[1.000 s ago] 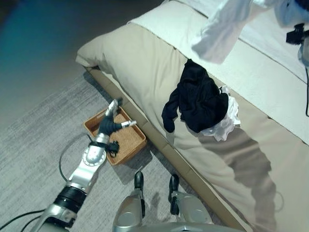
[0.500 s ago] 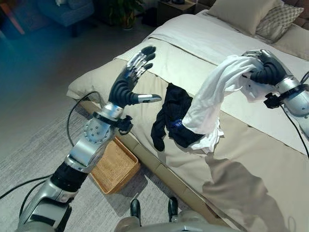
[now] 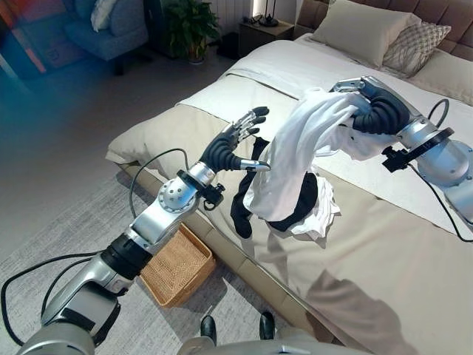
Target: Pick up clothes into the bucket
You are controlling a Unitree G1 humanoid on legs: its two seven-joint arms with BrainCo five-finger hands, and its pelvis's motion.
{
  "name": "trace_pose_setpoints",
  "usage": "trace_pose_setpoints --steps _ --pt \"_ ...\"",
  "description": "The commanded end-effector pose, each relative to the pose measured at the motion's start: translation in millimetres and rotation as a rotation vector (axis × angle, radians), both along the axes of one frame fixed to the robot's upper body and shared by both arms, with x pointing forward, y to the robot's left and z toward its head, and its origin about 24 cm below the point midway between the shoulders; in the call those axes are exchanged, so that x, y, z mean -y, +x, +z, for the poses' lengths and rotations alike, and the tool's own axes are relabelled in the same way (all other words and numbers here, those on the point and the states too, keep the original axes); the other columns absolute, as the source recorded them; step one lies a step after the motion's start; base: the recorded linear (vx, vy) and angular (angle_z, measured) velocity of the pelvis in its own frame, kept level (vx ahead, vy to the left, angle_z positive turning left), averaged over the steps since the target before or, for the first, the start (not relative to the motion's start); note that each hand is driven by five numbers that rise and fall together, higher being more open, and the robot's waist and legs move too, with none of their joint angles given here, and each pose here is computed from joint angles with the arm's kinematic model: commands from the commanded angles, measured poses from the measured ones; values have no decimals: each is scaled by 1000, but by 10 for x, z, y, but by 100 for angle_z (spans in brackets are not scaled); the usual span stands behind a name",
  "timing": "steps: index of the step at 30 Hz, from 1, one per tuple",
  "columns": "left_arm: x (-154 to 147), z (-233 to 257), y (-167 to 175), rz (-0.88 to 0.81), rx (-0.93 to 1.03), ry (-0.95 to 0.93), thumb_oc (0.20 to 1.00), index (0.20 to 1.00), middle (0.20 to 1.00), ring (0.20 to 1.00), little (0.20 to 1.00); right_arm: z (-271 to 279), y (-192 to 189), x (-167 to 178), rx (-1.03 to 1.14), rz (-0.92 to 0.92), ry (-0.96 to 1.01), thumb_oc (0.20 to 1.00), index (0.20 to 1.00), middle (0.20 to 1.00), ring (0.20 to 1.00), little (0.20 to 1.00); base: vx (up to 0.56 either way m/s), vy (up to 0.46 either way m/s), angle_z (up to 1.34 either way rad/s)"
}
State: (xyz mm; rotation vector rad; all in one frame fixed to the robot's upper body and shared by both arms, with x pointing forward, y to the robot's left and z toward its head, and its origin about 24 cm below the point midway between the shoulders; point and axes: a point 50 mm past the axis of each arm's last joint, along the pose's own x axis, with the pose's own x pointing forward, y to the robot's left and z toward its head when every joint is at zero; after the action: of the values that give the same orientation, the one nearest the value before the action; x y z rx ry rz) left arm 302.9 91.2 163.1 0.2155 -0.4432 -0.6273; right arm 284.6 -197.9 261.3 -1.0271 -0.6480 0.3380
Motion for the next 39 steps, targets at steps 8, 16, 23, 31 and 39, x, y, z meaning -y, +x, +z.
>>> trace_pose_setpoints --steps 8,16,23,31,39 --pt "338 106 264 66 72 23 1000 1000 1000 1000 1000 264 -319 -589 53 422 139 200 200 200 200 200 0 0 0" --pt "573 140 229 -4 58 -7 1000 1000 1000 1000 1000 217 -381 -746 -20 540 172 200 200 200 200 200 0 1 0" --pt "750 160 101 -183 -71 -134 1000 1000 1000 1000 1000 172 -344 -796 -77 563 212 200 200 200 200 200 0 0 0" --pt "628 -5 51 -255 -246 -232 253 253 253 253 253 145 -222 -687 -108 500 300 200 200 200 200 200 0 0 0" --pt "267 -209 1 -207 -346 -356 200 200 200 200 200 61 -85 -347 -121 341 414 269 269 269 269 269 0 0 0"
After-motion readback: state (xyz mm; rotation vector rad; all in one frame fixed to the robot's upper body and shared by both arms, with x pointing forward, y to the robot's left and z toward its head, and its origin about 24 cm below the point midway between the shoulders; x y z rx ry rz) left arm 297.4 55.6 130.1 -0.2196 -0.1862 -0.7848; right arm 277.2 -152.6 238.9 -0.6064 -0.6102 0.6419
